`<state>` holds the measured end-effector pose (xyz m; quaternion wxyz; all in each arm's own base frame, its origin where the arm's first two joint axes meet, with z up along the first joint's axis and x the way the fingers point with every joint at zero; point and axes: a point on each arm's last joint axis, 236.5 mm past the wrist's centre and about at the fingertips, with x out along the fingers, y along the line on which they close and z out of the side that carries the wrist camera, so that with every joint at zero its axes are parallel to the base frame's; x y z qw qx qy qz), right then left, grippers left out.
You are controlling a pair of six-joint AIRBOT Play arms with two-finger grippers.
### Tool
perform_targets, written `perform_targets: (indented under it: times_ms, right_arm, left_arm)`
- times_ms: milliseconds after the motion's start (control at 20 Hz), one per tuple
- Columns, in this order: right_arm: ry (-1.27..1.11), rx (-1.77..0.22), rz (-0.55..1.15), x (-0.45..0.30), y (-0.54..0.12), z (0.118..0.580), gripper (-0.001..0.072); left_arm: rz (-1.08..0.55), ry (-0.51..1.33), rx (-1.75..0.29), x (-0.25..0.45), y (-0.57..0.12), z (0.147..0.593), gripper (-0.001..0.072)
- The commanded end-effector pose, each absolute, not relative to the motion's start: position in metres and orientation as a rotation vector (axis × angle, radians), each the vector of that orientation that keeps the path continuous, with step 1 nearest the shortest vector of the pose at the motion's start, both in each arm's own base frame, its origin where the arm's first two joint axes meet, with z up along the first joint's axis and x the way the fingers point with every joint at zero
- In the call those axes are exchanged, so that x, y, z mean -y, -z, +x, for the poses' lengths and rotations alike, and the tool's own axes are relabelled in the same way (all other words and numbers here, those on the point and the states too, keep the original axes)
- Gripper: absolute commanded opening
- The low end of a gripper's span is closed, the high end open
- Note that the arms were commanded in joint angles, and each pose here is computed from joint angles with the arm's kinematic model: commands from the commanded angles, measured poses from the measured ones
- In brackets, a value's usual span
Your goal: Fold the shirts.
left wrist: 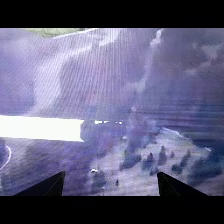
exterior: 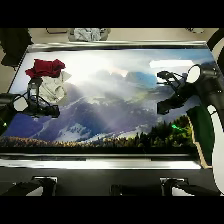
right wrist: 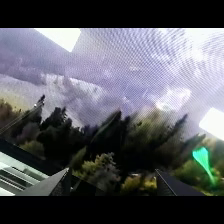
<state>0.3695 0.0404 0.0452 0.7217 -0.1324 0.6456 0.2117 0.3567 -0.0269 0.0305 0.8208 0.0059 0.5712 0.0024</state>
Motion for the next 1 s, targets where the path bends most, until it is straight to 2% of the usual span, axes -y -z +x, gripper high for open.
perform_targets:
  times_ms: [0,300,550,600,650,750,850,950]
  right_arm:
    - [-0.469,-1.427,-0.293,-0.041,-0.045,0.369,0.061]
    - [-0.464,-1.409,-0.294,-0.041,-0.045,0.374,0.061]
    - [-0.426,-1.283,-0.303,-0.041,-0.05,0.404,0.061]
    - [-0.419,-1.261,-0.304,-0.041,-0.052,0.41,0.0611]
    - [-0.412,-1.238,-0.305,-0.041,-0.053,0.415,0.0611]
    - [-0.411,-1.22,-0.3,-0.043,-0.054,0.42,0.061]
    - [-0.417,-1.224,-0.294,-0.044,-0.054,0.418,0.061]
    - [-0.419,-1.225,-0.291,-0.045,-0.053,0.418,0.061]
  left_arm:
    - [0.013,-0.005,-1.215,0.027,-0.031,0.357,0.0679]
    - [-0.001,0.009,-1.121,0.031,-0.038,0.377,0.068]
    - [-0.017,0.034,-0.871,0.038,-0.07,0.427,0.0679]
    - [-0.034,0.033,-0.795,0.039,-0.079,0.444,0.0684]
    - [-0.065,0.015,-0.723,0.032,-0.09,0.463,0.072]
    - [-0.122,-0.057,-0.66,-0.004,-0.106,0.505,0.072]
    - [-0.238,-0.162,-0.765,-0.061,-0.094,0.533,0.072]
    - [-0.46,-0.249,-0.926,-0.11,-0.057,0.542,0.072]
